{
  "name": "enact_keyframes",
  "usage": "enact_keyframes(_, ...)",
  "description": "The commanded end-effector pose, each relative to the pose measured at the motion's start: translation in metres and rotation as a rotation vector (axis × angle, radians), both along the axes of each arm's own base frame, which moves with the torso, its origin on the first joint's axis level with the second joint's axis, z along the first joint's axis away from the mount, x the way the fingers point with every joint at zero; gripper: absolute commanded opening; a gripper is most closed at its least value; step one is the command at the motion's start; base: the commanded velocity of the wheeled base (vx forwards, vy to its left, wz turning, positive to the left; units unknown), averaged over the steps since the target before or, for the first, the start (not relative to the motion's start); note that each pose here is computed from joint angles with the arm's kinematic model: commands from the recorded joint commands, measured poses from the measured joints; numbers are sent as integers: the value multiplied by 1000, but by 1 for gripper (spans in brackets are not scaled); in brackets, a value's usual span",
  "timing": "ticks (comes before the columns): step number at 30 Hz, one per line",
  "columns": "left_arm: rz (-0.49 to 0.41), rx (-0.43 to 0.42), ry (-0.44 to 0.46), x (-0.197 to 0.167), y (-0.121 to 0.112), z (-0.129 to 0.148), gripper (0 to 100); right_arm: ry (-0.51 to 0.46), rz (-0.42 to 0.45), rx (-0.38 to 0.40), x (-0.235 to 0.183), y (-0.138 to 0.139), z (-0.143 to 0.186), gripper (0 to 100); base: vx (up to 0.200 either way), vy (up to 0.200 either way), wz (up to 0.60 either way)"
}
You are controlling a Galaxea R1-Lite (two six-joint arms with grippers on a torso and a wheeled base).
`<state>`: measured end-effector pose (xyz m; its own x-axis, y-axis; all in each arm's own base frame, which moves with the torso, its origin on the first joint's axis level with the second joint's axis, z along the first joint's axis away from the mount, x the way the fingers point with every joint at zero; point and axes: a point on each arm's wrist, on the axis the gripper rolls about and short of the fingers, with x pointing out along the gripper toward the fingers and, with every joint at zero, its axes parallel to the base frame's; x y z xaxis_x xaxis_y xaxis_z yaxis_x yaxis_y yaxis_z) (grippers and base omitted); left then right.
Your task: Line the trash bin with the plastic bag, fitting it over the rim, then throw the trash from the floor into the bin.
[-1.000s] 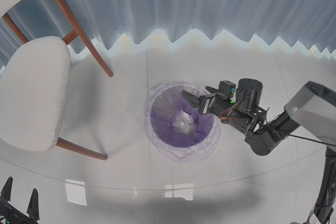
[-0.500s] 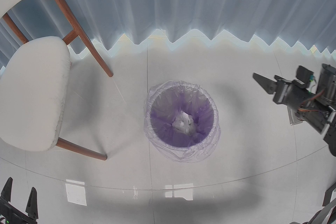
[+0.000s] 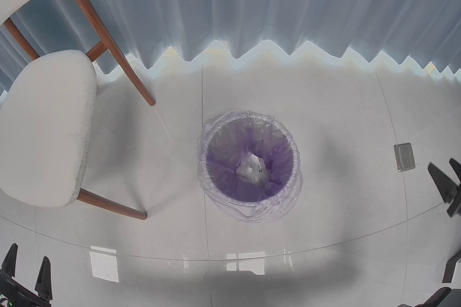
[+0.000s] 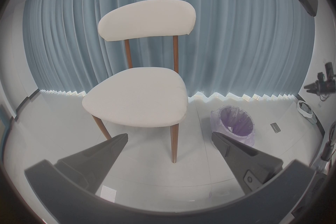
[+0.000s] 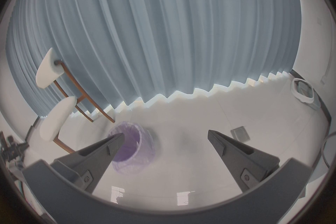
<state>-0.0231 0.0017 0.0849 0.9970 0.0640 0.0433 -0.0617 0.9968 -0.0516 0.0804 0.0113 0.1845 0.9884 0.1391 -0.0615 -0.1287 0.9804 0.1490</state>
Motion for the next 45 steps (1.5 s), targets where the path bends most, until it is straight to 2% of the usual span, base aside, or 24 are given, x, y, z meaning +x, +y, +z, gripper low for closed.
enact_keyframes(1,0,-3,2,0,0,-5,100,-53,-59,-102,-74,-11,-69,100,0,0,0)
enact_keyframes(6,0,-3,2,0,0,-5,100,-39,-49,-183,-98,-13,-100,100,0,0,0)
enact_keyframes(14,0,-3,2,0,0,-5,100,-9,-128,-187,-96,-15,-101,100,0,0,0)
enact_keyframes(16,0,-3,2,0,0,-5,100,-5,-161,-190,-96,-15,-101,100,0,0,0)
enact_keyframes(20,0,-3,2,0,0,-5,100,-2,-274,-143,-97,-15,-101,100,0,0,0)
enact_keyframes(21,0,-3,2,0,0,-5,100,-2,-274,-143,-97,-15,-101,100,0,0,0)
enact_keyframes(22,0,-3,2,0,0,-5,100,-5,-322,-141,-98,-14,-101,100,0,0,0)
enact_keyframes(27,0,-3,2,0,0,-5,100,-11,-318,-108,-98,-14,-101,100,0,0,0)
enact_keyframes(30,0,-3,2,0,0,-5,100,-71,-137,-116,-104,-12,-105,100,0,0,0)
enact_keyframes(31,-1,-3,2,0,0,-5,100,-76,-89,-142,-103,-11,-108,100,0,0,0)
enact_keyframes(33,-1,-3,2,0,0,-5,100,-85,-44,-177,-103,-9,-109,100,0,0,0)
enact_keyframes(37,-1,-3,2,0,0,-5,100,-75,-91,-125,-103,-10,-109,100,0,0,0)
enact_keyframes(38,-1,-3,2,0,0,-5,100,-72,-119,-131,-103,-11,-109,100,0,0,0)
enact_keyframes(45,-1,-3,2,0,0,-5,100,-74,-120,-140,-103,-11,-109,100,0,0,0)
